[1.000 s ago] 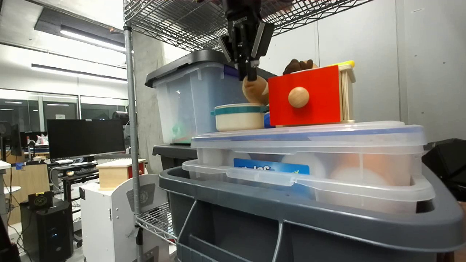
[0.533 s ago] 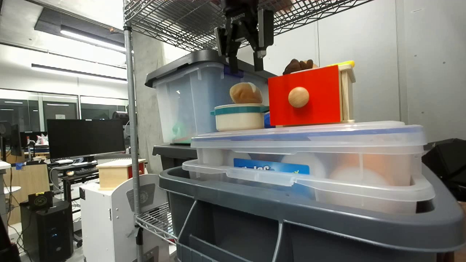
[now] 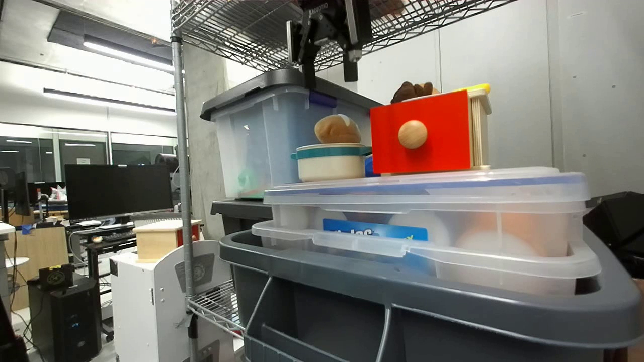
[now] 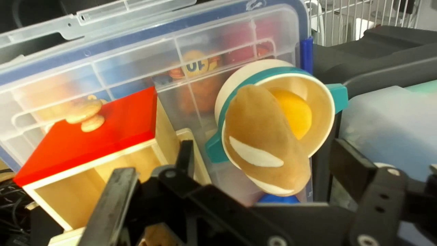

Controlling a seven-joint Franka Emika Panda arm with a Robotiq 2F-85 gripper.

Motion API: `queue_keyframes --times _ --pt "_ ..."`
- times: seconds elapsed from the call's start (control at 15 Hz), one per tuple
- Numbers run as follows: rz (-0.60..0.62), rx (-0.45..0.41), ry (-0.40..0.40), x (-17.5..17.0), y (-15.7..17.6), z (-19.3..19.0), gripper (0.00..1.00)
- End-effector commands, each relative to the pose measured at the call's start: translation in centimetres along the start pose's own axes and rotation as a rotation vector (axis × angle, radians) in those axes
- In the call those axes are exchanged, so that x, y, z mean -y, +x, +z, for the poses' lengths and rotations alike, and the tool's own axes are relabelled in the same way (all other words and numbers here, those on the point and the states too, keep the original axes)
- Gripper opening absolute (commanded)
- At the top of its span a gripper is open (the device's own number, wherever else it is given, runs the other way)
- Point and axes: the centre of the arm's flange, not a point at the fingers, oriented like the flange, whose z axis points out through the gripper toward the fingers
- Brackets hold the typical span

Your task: Put the bread roll plushy in the bowl

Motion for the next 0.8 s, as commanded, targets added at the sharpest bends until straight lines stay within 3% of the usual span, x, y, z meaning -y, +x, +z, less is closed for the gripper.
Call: queue_keyframes --times 0.0,0.73 --pt "0.072 0.049 -0.015 -0.7 -3.5 -2.3 1.0" --pt "0.12 0.14 -0.031 -1.9 -13.5 -5.7 1.0"
